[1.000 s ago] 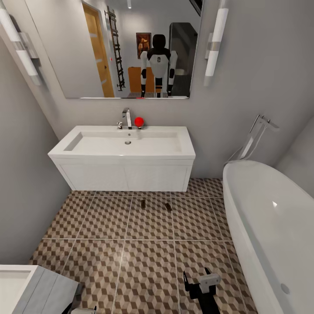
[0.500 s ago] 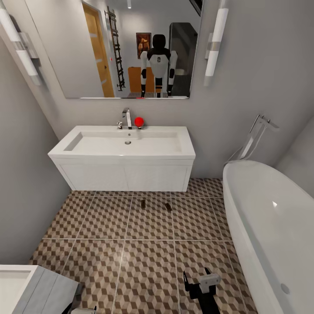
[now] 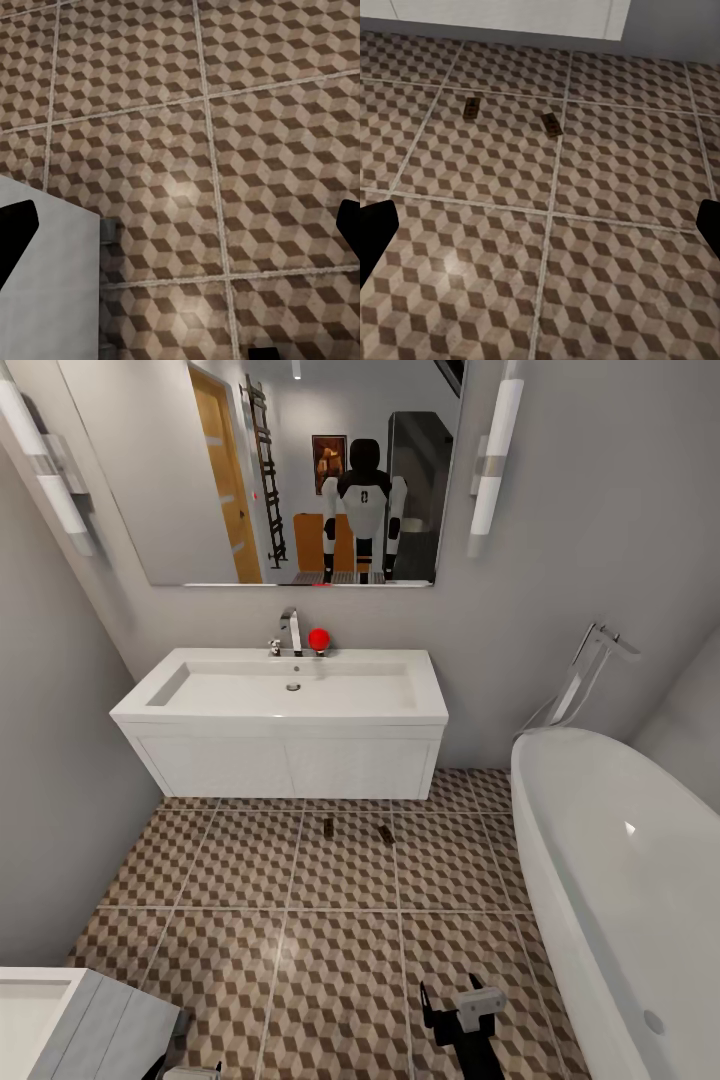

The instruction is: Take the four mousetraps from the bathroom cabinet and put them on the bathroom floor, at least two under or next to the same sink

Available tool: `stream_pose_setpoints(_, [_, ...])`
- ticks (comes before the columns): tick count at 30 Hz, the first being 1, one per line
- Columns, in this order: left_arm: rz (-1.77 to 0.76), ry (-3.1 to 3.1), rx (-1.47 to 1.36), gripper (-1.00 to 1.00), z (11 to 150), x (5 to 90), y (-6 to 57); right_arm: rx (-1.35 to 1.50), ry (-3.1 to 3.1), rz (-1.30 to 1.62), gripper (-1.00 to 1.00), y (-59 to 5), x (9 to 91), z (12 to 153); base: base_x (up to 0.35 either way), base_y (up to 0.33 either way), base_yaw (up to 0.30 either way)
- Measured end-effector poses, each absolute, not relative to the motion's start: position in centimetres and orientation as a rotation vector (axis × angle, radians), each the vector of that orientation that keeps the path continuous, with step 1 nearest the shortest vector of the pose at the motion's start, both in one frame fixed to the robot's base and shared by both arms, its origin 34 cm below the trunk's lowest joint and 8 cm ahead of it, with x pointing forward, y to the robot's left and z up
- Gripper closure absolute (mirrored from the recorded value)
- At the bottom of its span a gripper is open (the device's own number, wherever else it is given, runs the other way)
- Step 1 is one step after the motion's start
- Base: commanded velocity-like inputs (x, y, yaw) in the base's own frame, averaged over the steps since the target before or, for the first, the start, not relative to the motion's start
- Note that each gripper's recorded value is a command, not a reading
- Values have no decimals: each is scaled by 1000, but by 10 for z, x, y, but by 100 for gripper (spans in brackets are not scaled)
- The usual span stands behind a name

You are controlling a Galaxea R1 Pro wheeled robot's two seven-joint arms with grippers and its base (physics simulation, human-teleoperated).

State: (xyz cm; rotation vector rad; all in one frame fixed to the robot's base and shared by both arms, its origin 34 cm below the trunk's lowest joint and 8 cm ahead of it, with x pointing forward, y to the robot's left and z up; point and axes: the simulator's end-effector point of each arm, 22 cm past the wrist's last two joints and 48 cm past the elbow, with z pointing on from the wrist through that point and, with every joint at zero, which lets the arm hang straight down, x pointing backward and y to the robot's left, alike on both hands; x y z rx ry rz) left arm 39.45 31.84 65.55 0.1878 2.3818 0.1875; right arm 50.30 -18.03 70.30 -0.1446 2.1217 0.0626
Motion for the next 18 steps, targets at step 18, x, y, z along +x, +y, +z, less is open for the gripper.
stream_pose_setpoints(18, [171, 2382, 186, -100, 655, 395, 309, -144, 2121, 76, -100, -174, 503, 704, 0, 0, 0])
